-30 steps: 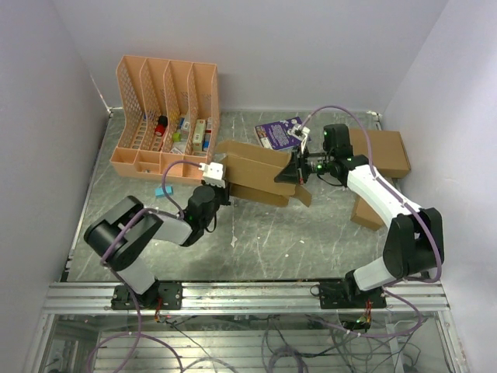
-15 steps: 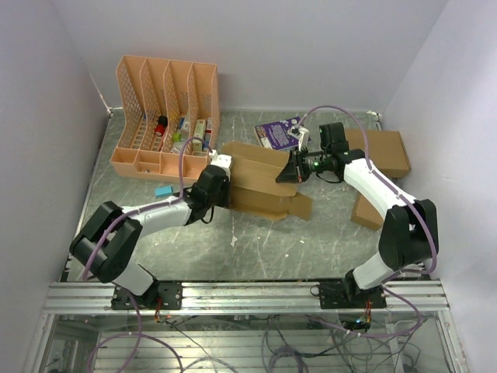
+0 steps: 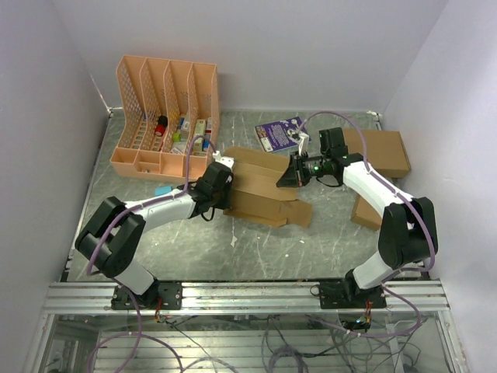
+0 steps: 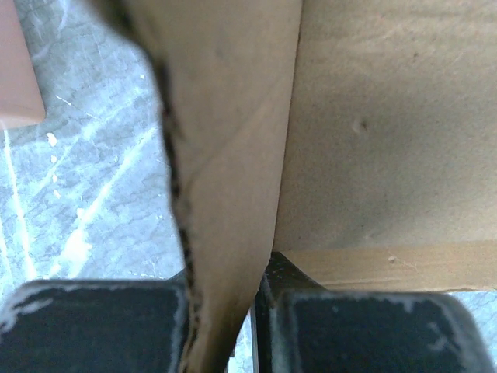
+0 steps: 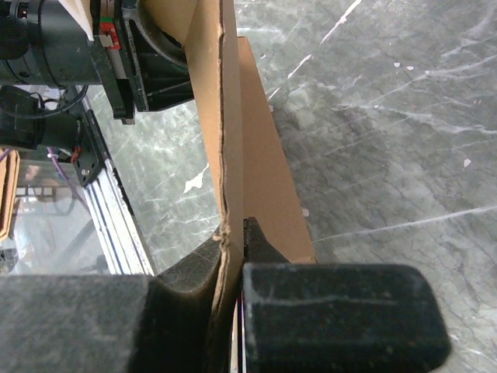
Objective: Fold the paper box
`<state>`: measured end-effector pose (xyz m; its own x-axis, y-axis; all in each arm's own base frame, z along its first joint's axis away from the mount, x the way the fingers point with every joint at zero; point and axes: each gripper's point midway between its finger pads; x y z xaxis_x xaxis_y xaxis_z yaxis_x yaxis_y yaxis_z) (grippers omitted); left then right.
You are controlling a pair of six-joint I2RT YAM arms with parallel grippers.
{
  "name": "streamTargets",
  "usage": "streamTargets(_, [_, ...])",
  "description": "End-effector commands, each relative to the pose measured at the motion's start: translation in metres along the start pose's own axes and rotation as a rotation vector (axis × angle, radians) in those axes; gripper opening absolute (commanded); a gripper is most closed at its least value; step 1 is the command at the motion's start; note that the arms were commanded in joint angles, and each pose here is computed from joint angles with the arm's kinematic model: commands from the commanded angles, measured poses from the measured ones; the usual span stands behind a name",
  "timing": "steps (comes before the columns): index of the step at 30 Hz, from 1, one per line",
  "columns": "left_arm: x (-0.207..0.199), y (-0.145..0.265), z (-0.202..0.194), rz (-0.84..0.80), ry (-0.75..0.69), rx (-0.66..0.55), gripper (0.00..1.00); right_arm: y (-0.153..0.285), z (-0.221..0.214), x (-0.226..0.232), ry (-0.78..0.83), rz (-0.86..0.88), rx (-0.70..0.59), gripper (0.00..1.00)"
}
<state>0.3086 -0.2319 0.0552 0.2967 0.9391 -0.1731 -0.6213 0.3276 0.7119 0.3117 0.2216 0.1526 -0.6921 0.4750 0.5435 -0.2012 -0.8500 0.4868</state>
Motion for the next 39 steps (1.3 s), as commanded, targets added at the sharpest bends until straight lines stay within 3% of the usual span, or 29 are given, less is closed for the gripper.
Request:
streamTargets(1, [0.001, 0.000, -0.001, -0.010, 0.013, 0.035, 0.08, 0.006, 0.004, -0.002, 0.061, -0.002, -0.047, 0.03])
streamTargets(15, [0.004, -0.002, 0.002, 0.007, 0.016, 0.065, 0.07, -0.005, -0.022, -0.001, 0.026, 0.060, -0.086, 0.10])
streamTargets(20, [0.007, -0.003, 0.002, 0.031, 0.004, 0.084, 0.08, -0.008, -0.025, -0.003, -0.028, 0.071, -0.095, 0.00])
streamTargets(30, [0.016, -0.001, 0.006, 0.079, -0.007, 0.066, 0.25, -0.007, -0.026, -0.004, -0.060, 0.079, -0.097, 0.00])
streamTargets(33, [0.017, -0.003, 0.006, 0.087, -0.011, 0.067, 0.23, -0.008, -0.028, -0.007, -0.071, 0.076, -0.091, 0.00])
streamTargets(36, [0.022, -0.004, 0.005, 0.112, -0.014, 0.066, 0.09, -0.009, -0.029, -0.009, -0.078, 0.068, -0.087, 0.00])
streamTargets(39, [0.030, -0.005, 0.003, 0.153, -0.025, 0.063, 0.07, -0.009, -0.029, -0.010, -0.080, 0.061, -0.086, 0.00])
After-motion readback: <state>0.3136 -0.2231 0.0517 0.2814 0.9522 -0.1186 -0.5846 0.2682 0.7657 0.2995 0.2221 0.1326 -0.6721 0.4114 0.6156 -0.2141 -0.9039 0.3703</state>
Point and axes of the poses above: each gripper's point midway between its finger pads, its own y axis back along the fingers, its own x axis along the line the jaws close on, z = x × y, and after that the axes turned 1 degree about y, right-handed
